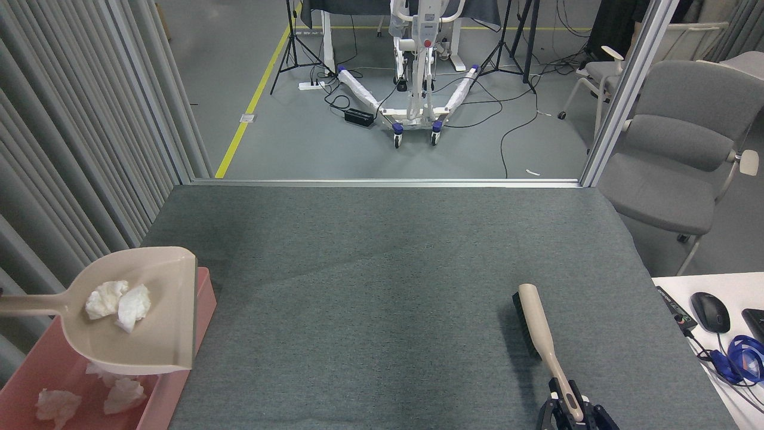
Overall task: Sweep and dump garbage into bin
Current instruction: 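Tilt the dustpan with the left gripper to dump the tissue into the bin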
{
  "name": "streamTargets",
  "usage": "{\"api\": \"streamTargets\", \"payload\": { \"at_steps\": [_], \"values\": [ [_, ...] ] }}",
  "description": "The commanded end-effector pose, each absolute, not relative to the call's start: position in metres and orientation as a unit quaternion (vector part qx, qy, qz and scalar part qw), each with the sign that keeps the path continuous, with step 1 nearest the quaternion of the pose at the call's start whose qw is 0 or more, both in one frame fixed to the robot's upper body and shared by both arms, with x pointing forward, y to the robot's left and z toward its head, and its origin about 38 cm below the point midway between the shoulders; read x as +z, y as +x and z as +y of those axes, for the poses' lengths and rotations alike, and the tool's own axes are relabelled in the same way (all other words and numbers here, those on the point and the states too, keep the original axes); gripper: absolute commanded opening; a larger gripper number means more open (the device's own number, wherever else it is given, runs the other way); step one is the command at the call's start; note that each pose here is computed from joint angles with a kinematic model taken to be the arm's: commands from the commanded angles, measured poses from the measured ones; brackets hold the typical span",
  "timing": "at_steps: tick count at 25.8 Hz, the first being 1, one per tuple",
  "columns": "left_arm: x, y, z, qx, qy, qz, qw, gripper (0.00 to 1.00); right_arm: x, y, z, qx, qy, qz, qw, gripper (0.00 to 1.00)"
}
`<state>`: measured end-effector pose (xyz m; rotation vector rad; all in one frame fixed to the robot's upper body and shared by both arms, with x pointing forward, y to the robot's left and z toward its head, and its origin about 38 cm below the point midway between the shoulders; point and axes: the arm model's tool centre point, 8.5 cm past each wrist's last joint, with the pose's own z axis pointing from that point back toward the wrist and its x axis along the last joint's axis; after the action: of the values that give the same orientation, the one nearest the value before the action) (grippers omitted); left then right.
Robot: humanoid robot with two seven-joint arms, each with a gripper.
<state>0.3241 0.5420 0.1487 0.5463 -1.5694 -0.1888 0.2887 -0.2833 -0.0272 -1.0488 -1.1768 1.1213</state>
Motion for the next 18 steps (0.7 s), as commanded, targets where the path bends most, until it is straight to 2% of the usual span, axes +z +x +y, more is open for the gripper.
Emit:
{"api": "streamTargets", "payload": {
  "at_steps": [1, 3, 5, 9, 12, 13, 17, 18],
  "values": [
    [0.160, 0.312, 0.573, -0.067, 0.276, -0.692, 0.664, 0.00, -0.028, 0.289, -0.282, 0.474, -0.449, -0.499, 0.571, 0.18],
    [0.153, 0.301, 0.587, -0.062, 0.292, -0.682, 0.668, 0.00, -0.027, 0.289, -0.283, 0.472, -0.451, -0.499, 0.570, 0.18],
    [0.154, 0.297, 0.594, -0.071, 0.306, -0.677, 0.665, 0.00, -0.027, 0.289, -0.282, 0.471, -0.452, -0.502, 0.568, 0.19],
    [0.161, 0.294, 0.604, -0.179, 0.389, -0.624, 0.654, 0.00, -0.027, 0.288, -0.281, 0.472, -0.451, -0.501, 0.568, 0.22],
    [0.175, 0.294, 0.606, -0.217, 0.437, -0.607, 0.627, 0.00, -0.027, 0.288, -0.282, 0.472, -0.452, -0.501, 0.567, 0.24],
    [0.180, 0.295, 0.607, -0.218, 0.446, -0.609, 0.618, 0.00, -0.028, 0.287, -0.282, 0.472, -0.452, -0.501, 0.568, 0.27],
    [0.189, 0.293, 0.608, -0.213, 0.463, -0.614, 0.603, 0.00, -0.028, 0.287, -0.282, 0.471, -0.452, -0.499, 0.569, 0.55],
    [0.190, 0.294, 0.607, -0.211, 0.461, -0.617, 0.602, 0.00, -0.028, 0.286, -0.282, 0.470, -0.454, -0.497, 0.571, 0.67]
  ]
}}
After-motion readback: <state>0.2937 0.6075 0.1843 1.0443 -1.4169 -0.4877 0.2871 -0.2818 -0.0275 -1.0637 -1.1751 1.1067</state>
